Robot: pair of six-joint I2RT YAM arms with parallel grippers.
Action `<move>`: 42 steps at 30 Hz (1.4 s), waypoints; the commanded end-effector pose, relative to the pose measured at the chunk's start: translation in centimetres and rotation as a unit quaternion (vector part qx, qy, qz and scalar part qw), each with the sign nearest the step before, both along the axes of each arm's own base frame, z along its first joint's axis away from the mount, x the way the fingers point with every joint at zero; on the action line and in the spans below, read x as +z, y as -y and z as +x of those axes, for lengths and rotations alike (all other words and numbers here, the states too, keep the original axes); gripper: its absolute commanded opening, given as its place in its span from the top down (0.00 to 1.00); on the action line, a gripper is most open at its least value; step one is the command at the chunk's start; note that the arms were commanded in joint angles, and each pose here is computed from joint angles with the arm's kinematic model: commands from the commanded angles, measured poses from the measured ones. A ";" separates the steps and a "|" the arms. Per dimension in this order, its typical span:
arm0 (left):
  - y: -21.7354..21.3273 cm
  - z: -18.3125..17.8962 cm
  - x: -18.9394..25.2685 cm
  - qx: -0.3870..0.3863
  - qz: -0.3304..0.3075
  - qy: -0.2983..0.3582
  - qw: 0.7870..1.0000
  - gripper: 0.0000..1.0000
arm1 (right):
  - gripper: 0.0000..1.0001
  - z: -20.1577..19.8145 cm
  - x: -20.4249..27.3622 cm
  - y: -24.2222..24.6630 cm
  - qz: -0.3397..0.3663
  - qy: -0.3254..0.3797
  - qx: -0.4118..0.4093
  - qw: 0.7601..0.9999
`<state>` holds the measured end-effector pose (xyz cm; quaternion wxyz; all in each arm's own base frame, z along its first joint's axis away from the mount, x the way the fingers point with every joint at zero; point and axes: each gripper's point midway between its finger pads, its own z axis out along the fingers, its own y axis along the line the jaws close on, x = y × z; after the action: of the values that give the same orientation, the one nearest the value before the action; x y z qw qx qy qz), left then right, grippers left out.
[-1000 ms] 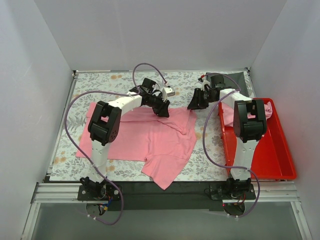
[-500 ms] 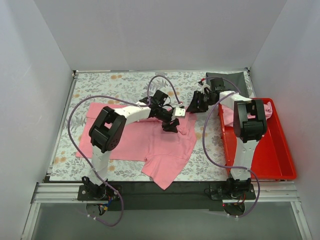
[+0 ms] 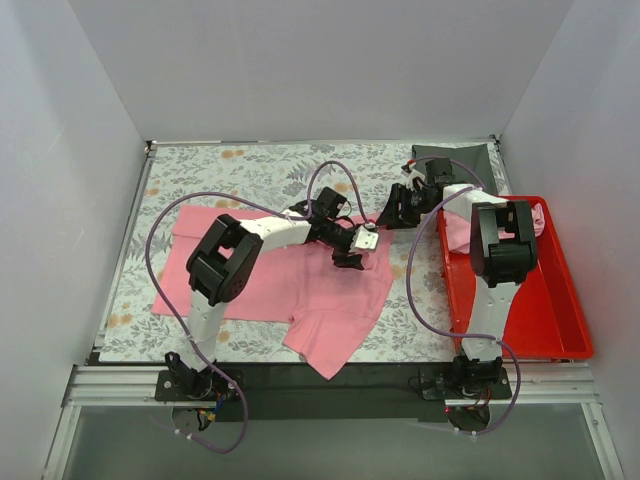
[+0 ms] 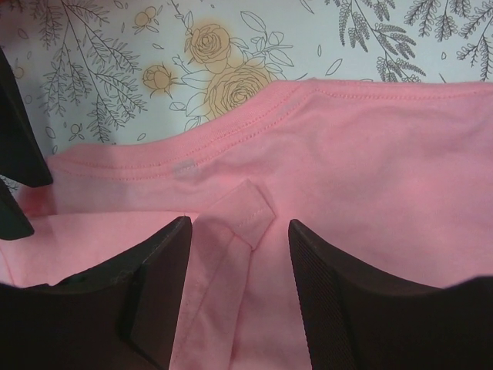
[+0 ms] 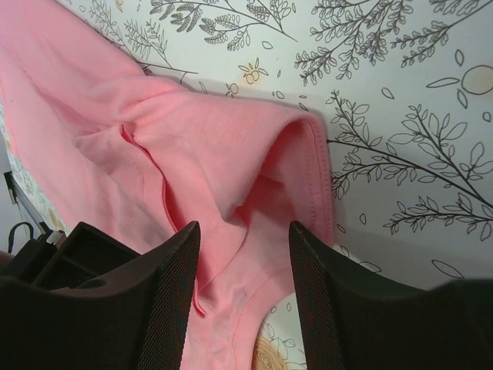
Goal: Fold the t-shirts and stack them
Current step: Fold the tshirt
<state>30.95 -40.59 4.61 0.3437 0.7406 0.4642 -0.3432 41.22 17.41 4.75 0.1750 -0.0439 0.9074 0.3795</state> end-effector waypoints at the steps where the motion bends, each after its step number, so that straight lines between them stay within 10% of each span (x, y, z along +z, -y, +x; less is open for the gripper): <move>1: 1.4 0.5 1.4 -0.021 -0.026 0.028 0.999 0.47 | 0.43 0.5 0.7 0.2 0.005 0.009 -0.004 1.000; 9: 2.3 0.5 1.1 -0.017 -0.026 0.013 0.999 0.58 | 0.43 0.5 0.0 0.4 -0.002 0.003 -0.007 1.000; 20: 2.4 0.9 -0.3 -0.013 -0.008 0.019 1.000 0.48 | 0.43 0.5 0.0 0.4 -0.002 0.003 -0.006 1.000; 31: 2.1 -0.9 3.9 -0.023 -0.032 -0.002 0.999 1.00 | 0.42 0.6 -0.8 0.8 -0.015 0.002 -0.010 1.000; 42: 0.4 -4.3 7.4 -0.040 -0.055 -0.006 0.998 1.00 | 0.39 0.9 -0.9 1.2 -0.020 -0.001 -0.022 1.000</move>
<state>28.48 -40.92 8.42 0.3484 0.7370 0.4482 -0.3667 41.43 16.89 3.91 0.1733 -0.0346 0.9140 0.3653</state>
